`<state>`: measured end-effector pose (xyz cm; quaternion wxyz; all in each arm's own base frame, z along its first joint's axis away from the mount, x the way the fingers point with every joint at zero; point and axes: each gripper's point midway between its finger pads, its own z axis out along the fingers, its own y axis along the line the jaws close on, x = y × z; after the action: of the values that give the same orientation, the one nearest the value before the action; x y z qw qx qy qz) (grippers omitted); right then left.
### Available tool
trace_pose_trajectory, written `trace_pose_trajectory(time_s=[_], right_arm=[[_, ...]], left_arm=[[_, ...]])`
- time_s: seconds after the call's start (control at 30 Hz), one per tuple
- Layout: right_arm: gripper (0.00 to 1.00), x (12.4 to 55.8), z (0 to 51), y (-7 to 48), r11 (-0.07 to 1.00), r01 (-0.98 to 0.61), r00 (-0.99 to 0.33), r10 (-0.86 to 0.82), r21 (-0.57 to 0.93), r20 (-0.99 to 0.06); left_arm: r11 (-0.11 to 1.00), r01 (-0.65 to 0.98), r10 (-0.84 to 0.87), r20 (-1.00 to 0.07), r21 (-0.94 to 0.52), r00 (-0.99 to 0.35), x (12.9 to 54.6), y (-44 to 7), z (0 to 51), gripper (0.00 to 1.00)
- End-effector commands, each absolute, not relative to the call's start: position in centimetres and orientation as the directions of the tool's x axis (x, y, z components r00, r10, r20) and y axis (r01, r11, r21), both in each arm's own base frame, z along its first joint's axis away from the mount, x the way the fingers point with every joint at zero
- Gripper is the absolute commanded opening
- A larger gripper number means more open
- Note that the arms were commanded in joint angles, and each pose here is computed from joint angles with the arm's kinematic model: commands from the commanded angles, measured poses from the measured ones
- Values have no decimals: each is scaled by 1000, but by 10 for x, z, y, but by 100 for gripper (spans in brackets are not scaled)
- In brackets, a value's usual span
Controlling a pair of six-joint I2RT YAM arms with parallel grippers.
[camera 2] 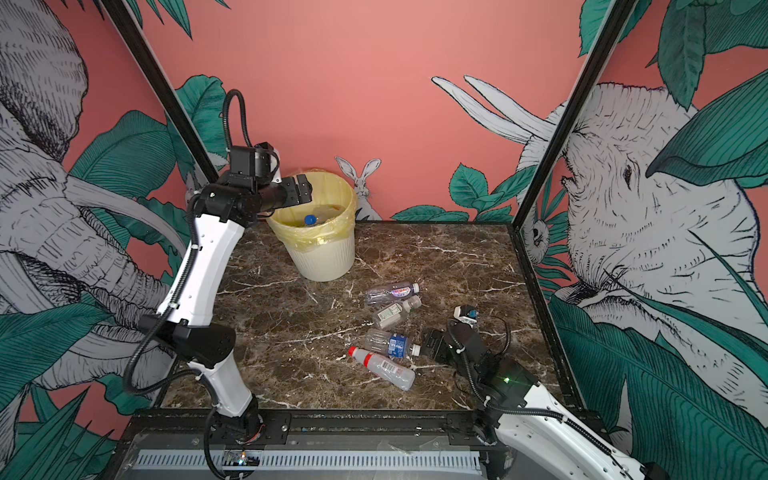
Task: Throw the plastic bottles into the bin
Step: 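Open the left gripper above the bin to drop the bottle, then withdraw the left arm while the right gripper reaches to the red-capped bottle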
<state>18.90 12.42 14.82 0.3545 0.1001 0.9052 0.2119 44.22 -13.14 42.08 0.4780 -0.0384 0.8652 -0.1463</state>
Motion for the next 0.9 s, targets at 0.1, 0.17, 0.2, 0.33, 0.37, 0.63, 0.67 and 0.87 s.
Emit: trace_pose_trajectory(time_s=[0.1,0.17,0.2,0.33,0.37,0.63,0.67,0.87], right_arm=[[99,190,161,117,948,-35,-730,192,316,-656],[99,191,162,123,951,-68,-731,157,301,-664],[99,192,162,127,951,-88,-732,141,297,-666],[99,193,159,147,951,-173,-738,48,256,-674],[99,193,159,152,952,-195,-736,16,235,-677],[99,185,162,184,927,-366,-689,-213,79,-693],[99,182,164,193,909,-404,-686,-232,96,-690],[99,169,165,219,852,-506,-688,-307,132,-658]], left_arm=[[882,235,-253,-830,-409,-497,369,-140,462,100],[879,245,-244,-826,-410,-508,355,-139,454,99],[880,239,-242,-821,-410,-517,349,-137,447,100],[857,265,-241,-799,-441,-551,326,-139,425,100],[846,272,-246,-787,-459,-565,320,-141,418,100],[796,279,-254,-714,-538,-652,280,-149,359,100],[795,280,-249,-711,-538,-658,275,-149,354,100],[789,293,-221,-695,-540,-685,249,-150,332,100]])
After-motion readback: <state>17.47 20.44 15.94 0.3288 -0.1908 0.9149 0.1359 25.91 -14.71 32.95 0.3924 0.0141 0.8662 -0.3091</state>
